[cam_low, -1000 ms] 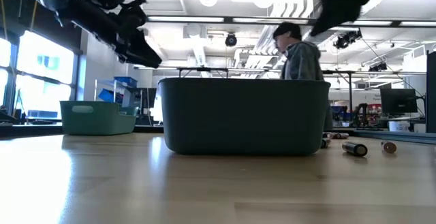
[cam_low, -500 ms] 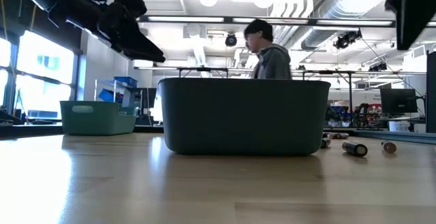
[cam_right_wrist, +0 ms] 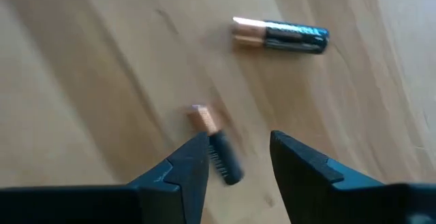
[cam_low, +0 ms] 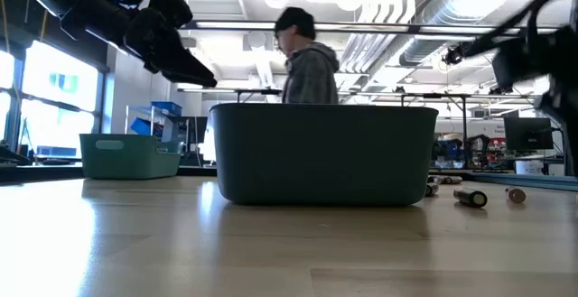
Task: Sort batteries
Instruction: Put the black battery into the green bin
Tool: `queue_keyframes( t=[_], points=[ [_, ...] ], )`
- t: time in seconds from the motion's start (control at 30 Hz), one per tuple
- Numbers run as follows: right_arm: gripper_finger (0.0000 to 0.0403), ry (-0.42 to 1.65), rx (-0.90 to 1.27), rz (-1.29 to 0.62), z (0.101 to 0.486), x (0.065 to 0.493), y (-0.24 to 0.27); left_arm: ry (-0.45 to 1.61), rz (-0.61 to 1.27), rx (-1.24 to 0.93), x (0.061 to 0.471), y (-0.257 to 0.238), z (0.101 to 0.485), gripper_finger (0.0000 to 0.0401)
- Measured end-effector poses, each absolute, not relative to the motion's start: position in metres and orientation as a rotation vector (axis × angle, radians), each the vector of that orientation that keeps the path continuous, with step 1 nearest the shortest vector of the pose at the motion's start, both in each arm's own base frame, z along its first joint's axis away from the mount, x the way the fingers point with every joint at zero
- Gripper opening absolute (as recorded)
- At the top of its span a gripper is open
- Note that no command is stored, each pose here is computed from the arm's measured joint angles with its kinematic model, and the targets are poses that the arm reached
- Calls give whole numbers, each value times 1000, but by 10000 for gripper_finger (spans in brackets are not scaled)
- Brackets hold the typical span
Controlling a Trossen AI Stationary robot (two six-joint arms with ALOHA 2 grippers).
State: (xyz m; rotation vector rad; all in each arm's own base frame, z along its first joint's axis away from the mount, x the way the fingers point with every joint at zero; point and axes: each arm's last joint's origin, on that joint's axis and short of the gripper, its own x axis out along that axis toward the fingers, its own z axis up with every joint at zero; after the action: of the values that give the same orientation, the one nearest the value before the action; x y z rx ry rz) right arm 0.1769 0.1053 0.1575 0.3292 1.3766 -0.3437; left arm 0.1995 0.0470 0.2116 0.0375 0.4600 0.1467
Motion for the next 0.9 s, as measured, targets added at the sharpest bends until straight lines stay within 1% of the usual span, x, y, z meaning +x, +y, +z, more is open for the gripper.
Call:
queue_keyframes(
  t=[0.07,0.27,0.37,0.5,0.6,0.67,0.7,0.77,0.83,0.9],
  points=[
    [141,1377,319,-338,149,174,102,447,148,40,200,47,213,186],
    [135,1391,307,-229,133,168,101,418,150,41,201,47,215,186],
    [133,1387,298,-259,133,167,99,416,154,22,201,47,215,186],
    [133,1425,298,-366,148,168,96,412,155,19,201,47,216,186],
    [133,1405,440,-328,173,176,109,400,155,21,202,48,217,186],
    [132,1417,508,-343,180,175,118,400,155,20,202,48,217,186],
    [132,1395,529,-314,182,175,124,401,155,20,202,48,217,186],
    [132,1325,559,-188,185,177,141,399,156,18,202,48,217,186],
    [132,1312,519,-47,181,171,157,401,155,17,202,48,217,186],
    [132,1326,444,27,176,163,167,400,157,9,202,48,217,186]
  ],
)
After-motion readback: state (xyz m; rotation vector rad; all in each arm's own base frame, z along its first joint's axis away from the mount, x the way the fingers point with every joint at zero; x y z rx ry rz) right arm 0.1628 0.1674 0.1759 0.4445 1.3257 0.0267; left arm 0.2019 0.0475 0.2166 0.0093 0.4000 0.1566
